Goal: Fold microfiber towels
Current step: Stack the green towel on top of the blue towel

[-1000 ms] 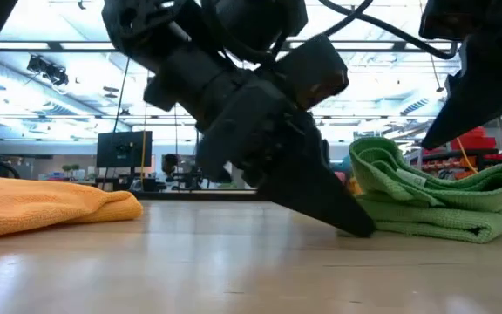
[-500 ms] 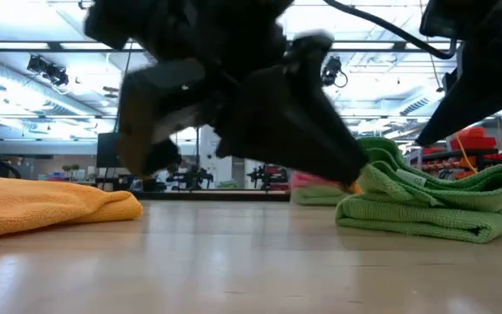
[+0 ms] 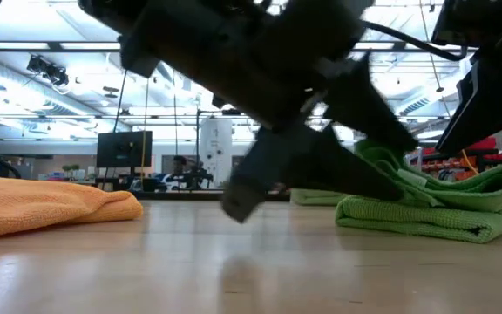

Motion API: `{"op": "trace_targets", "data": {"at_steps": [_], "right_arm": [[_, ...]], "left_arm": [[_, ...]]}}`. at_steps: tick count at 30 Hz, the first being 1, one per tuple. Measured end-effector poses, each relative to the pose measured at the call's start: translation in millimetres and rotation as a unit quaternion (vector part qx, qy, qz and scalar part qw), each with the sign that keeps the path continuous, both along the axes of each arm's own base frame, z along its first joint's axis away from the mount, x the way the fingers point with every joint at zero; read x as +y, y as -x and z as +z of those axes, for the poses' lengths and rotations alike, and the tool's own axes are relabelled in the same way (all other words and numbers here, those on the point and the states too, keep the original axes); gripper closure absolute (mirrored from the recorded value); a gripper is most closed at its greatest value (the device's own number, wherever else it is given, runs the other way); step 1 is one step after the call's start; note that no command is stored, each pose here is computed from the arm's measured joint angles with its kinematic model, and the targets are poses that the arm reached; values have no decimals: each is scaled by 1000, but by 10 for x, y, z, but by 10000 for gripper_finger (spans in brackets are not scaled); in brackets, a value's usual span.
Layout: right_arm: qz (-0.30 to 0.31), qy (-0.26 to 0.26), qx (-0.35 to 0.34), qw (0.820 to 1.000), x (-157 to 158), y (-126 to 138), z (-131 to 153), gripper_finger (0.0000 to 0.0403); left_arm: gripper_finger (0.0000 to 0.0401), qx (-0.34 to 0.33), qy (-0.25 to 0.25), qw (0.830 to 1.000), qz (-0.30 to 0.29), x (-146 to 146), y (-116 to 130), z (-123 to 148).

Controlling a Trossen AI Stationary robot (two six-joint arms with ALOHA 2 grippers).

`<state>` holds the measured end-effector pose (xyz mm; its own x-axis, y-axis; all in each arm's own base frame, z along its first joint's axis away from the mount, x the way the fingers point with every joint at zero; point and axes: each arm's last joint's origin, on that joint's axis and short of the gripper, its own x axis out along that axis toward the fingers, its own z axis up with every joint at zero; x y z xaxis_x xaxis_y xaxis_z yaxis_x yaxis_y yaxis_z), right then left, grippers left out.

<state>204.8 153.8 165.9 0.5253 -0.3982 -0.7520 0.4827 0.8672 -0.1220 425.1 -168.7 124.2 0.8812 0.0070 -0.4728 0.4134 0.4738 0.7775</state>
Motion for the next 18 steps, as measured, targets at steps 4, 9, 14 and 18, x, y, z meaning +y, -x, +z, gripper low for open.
{"op": "trace_targets", "data": {"at_steps": [4,9,14,18], "right_arm": [[-1,0,0,1000,-1,0,0,190],[4,-3,-2,1000,36,29,0,190],[8,-3,-4,1000,56,45,0,190],[6,-2,-6,1000,54,42,1,190]], "left_arm": [[156,10,-53,999,-4,-49,-121,-19],[154,26,-109,994,-17,-70,-139,-49],[154,41,-139,989,-21,-9,-147,-66],[154,64,-147,987,-11,104,-160,-94]]}}
